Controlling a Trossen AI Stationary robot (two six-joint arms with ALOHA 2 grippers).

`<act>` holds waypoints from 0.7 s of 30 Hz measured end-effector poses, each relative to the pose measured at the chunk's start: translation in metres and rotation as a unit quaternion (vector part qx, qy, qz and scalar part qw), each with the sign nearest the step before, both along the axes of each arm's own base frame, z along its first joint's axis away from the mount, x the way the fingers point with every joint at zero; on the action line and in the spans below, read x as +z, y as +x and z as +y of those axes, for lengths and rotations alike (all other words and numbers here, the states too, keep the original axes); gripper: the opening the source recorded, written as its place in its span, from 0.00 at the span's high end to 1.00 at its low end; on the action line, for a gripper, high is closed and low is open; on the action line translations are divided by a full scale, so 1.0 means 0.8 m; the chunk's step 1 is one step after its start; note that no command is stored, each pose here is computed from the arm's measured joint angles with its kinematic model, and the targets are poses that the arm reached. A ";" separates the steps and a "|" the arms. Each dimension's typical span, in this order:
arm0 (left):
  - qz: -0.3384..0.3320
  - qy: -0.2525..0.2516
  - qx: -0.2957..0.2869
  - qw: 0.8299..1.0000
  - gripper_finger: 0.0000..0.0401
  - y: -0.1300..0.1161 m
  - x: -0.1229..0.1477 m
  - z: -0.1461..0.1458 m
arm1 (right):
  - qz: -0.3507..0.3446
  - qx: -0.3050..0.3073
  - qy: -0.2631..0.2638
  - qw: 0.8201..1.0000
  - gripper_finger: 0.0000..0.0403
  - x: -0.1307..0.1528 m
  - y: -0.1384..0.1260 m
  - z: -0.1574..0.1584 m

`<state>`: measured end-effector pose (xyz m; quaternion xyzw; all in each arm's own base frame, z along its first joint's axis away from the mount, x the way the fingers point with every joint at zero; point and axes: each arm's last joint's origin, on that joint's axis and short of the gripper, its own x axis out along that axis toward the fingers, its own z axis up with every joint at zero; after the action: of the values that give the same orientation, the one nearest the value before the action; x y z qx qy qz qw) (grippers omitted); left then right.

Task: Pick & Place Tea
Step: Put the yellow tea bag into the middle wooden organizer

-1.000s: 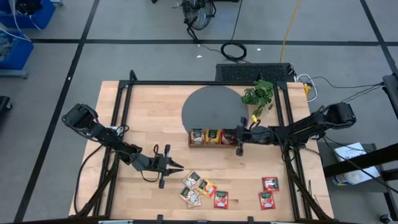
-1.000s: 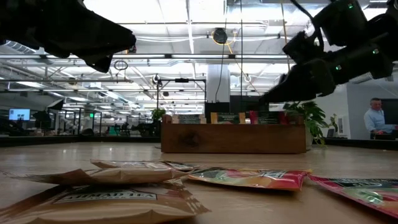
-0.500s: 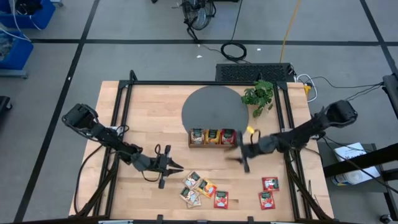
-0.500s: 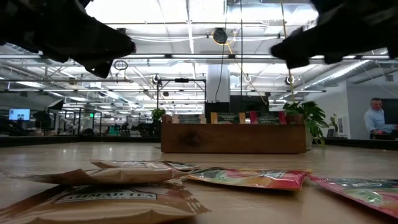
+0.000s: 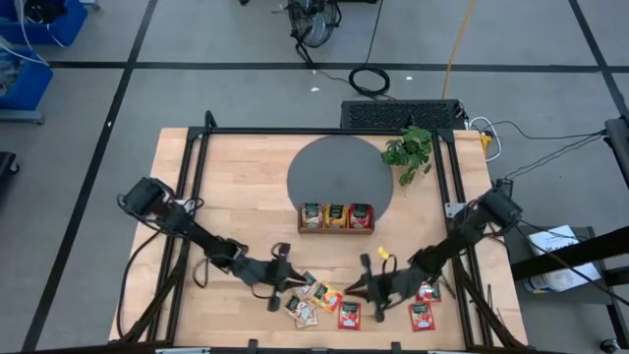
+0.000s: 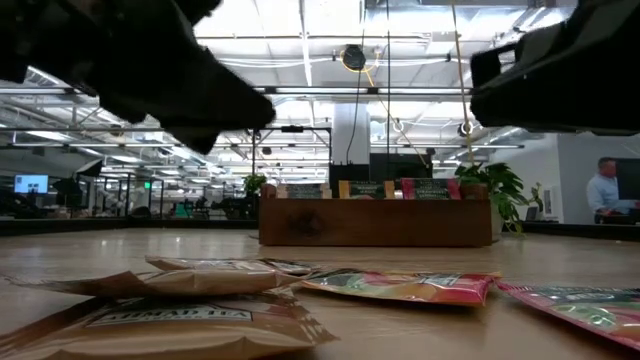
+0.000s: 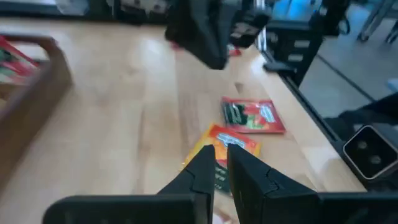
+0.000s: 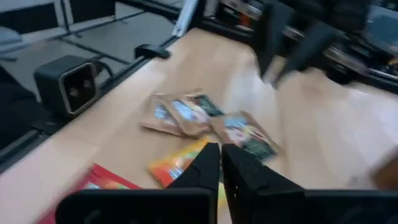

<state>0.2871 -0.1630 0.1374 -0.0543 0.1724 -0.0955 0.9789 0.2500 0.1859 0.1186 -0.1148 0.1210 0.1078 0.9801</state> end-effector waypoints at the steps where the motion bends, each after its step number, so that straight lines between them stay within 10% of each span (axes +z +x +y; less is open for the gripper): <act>1: 0.015 0.003 -0.001 1.000 0.88 0.005 -0.002 -0.003 | 0.003 0.003 -0.006 1.000 0.99 0.000 0.007 0.007; 9: 0.053 0.027 -0.072 0.996 0.88 0.030 -0.012 -0.026 | 0.069 0.055 -0.007 0.996 0.99 -0.014 0.041 0.028; 21: 0.061 0.010 -0.023 0.998 0.88 0.045 -0.012 -0.007 | 0.141 0.016 0.038 0.989 1.00 -0.048 0.067 0.003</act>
<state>0.3231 -0.1684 0.1276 -0.0460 0.2336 -0.1131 0.9646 0.3036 0.1886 0.0804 -0.0632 0.2520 0.1429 0.9550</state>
